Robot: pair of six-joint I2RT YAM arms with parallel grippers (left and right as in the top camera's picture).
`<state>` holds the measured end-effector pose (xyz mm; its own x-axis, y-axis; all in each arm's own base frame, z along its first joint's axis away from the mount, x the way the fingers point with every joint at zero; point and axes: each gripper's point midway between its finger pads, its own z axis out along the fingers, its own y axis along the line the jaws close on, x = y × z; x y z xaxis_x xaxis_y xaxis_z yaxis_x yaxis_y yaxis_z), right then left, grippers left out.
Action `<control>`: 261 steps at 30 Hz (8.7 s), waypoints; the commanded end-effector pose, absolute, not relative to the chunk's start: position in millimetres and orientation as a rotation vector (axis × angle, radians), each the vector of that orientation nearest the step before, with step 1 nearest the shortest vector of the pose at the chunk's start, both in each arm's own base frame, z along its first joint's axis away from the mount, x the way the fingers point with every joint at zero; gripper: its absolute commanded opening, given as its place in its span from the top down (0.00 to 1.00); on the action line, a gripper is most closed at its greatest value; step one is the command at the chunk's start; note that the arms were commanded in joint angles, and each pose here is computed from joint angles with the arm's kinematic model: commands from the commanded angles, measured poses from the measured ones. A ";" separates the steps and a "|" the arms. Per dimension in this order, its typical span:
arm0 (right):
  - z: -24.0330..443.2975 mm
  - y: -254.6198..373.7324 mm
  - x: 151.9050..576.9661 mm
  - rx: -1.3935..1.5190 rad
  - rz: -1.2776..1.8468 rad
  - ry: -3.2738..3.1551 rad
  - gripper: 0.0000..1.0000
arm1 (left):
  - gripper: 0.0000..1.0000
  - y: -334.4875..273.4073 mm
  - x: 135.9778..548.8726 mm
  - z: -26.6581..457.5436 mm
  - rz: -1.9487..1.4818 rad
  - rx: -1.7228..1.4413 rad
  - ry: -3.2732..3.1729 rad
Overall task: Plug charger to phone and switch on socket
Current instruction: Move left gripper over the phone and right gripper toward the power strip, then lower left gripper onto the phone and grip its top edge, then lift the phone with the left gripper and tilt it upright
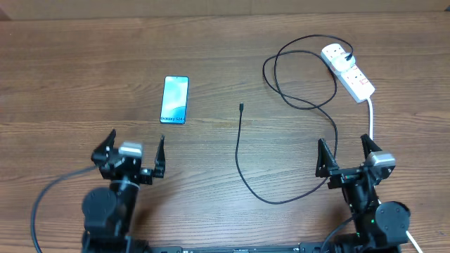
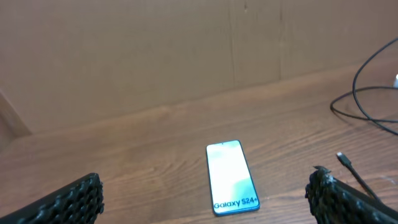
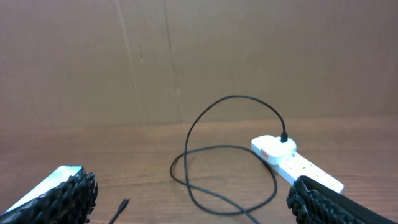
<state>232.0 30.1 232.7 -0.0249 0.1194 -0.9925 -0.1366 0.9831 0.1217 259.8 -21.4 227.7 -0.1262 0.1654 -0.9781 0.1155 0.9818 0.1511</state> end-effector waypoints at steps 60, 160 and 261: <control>251.2 93.1 341.5 -0.123 0.514 2.465 0.00 | 0.00 -120.2 504.2 106.1 -0.164 0.146 2.774; 248.9 88.9 341.4 -0.114 0.481 2.474 0.00 | 0.11 -75.8 445.5 -27.6 -0.045 0.012 3.130; 252.9 95.4 347.9 0.024 0.581 2.454 0.00 | 0.96 -200.0 417.2 211.5 -2.103 -1.213 2.899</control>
<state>345.1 91.0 243.5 -0.8257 0.1458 -0.5450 -0.1009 0.9123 0.3969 413.4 -193.2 194.4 -0.6269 -0.1511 0.7643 -0.7642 0.3100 -0.5655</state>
